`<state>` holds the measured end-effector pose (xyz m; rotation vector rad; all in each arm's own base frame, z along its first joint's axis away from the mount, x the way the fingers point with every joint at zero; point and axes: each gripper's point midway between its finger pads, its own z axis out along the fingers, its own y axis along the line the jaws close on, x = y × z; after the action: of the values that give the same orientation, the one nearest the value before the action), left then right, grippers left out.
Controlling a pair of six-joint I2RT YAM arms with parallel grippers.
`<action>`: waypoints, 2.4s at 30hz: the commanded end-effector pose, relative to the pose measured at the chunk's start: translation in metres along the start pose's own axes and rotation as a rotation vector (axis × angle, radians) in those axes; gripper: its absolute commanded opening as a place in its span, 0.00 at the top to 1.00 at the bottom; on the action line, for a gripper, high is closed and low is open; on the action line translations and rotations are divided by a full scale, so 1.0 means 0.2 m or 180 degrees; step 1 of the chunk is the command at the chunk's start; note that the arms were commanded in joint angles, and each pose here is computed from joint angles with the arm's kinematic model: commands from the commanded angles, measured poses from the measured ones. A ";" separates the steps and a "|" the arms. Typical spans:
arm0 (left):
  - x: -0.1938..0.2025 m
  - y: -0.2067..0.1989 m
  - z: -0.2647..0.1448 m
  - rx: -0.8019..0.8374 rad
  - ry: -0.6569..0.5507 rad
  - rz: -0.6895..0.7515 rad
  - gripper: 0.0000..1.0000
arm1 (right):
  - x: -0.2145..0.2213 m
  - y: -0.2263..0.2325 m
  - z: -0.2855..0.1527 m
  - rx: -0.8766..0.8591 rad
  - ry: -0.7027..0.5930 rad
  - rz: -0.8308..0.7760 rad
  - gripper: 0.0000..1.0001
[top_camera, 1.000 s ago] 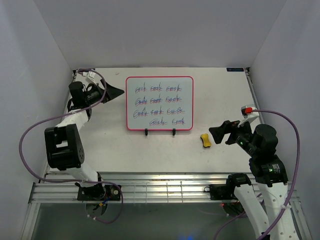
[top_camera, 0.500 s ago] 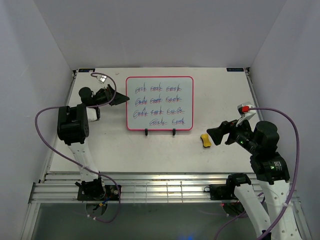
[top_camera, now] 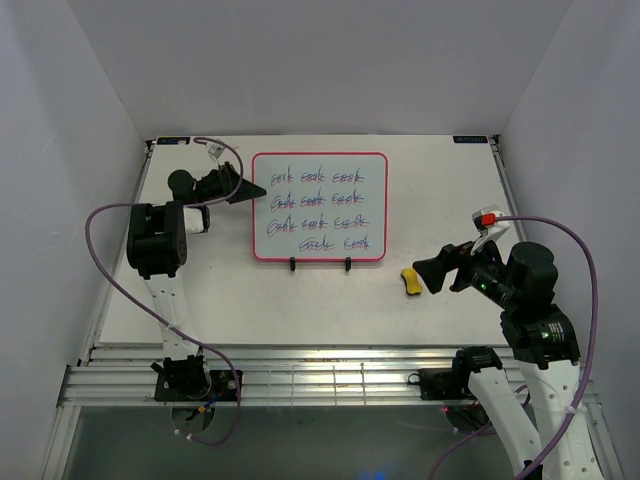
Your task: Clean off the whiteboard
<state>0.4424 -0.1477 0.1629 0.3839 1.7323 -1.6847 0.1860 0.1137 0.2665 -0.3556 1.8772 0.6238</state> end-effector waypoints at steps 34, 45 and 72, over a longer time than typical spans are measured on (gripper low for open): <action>0.01 0.14 0.07 0.0060 0.0089 0.0054 0.53 | -0.06 0.02 0.03 -0.0120 -0.0011 -0.0093 0.07; 0.00 0.13 0.07 0.0122 0.0053 0.0075 0.86 | -0.06 0.02 0.03 -0.0118 0.0006 -0.0089 0.06; -0.32 -0.66 0.13 0.0461 -0.0395 0.1371 1.00 | 0.10 -0.21 0.19 0.0518 0.0136 0.0510 0.10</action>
<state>0.4323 -0.1644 0.2097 0.4335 1.6937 -1.7088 0.2194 0.0942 0.2239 -0.1328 2.0280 0.5200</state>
